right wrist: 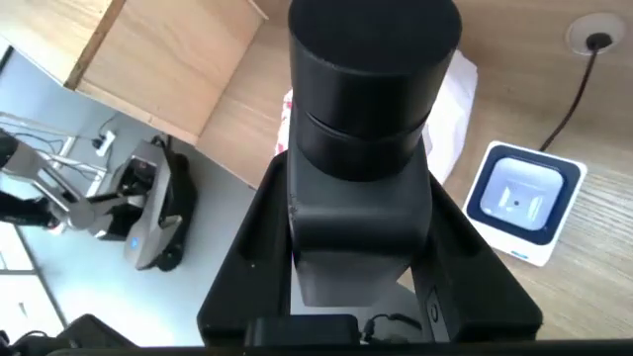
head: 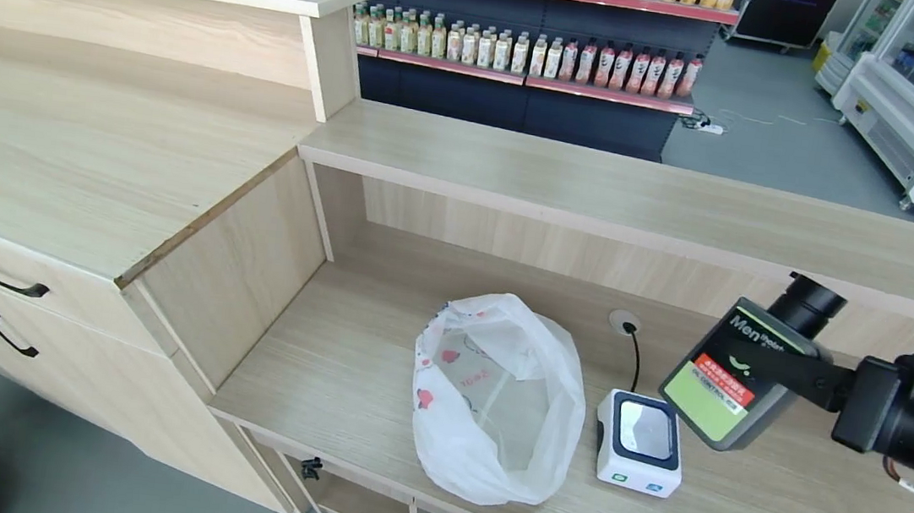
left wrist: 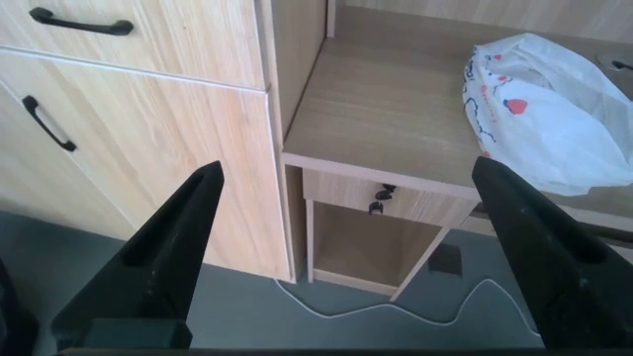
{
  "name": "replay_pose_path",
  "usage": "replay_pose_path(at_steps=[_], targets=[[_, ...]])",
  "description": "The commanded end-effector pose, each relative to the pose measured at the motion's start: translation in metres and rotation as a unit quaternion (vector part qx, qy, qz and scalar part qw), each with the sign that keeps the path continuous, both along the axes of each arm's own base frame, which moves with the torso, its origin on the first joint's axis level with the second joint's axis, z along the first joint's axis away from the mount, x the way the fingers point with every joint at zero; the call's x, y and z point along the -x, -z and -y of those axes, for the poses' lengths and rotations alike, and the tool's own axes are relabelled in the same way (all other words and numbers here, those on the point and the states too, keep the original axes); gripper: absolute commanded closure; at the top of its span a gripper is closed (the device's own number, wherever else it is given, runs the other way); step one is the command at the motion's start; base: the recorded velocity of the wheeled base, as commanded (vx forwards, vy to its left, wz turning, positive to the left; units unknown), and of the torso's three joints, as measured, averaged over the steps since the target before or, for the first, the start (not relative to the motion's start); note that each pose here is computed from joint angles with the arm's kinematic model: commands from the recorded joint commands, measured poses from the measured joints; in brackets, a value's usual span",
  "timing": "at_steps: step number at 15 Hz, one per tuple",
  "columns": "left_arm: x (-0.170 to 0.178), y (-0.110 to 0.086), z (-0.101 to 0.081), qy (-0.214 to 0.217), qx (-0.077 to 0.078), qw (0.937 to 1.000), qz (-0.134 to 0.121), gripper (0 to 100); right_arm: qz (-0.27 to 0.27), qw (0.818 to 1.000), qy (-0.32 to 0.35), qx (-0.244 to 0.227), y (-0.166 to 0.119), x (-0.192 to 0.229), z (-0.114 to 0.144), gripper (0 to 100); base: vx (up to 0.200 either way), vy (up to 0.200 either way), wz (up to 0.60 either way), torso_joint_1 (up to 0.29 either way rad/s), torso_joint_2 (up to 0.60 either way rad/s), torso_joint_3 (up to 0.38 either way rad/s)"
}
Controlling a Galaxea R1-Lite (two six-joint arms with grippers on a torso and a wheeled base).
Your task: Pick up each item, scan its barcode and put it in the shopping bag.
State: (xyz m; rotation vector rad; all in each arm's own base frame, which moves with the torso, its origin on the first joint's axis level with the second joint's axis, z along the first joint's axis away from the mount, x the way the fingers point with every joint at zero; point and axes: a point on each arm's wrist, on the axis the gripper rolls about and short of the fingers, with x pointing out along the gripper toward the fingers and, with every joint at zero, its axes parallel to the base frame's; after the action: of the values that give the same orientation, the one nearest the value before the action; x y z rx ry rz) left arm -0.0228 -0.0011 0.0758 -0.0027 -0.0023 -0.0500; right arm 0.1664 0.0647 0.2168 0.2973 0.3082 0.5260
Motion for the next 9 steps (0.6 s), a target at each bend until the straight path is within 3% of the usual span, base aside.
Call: replay_pose_path(at_steps=[1,9], targets=[[0.000,0.000,0.000,0.000,0.000,1.0000,0.000,0,-0.061,0.998,-0.002,-0.005,0.031,-0.040,0.011,100,0.000,0.000,0.00,0.000,0.00,0.000],[0.000,0.000,0.000,0.000,0.000,1.0000,0.000,0,-0.103,0.992,-0.062,-0.034,0.089,-0.117,0.026,100,0.000,0.000,0.00,0.000,0.00,0.000]])
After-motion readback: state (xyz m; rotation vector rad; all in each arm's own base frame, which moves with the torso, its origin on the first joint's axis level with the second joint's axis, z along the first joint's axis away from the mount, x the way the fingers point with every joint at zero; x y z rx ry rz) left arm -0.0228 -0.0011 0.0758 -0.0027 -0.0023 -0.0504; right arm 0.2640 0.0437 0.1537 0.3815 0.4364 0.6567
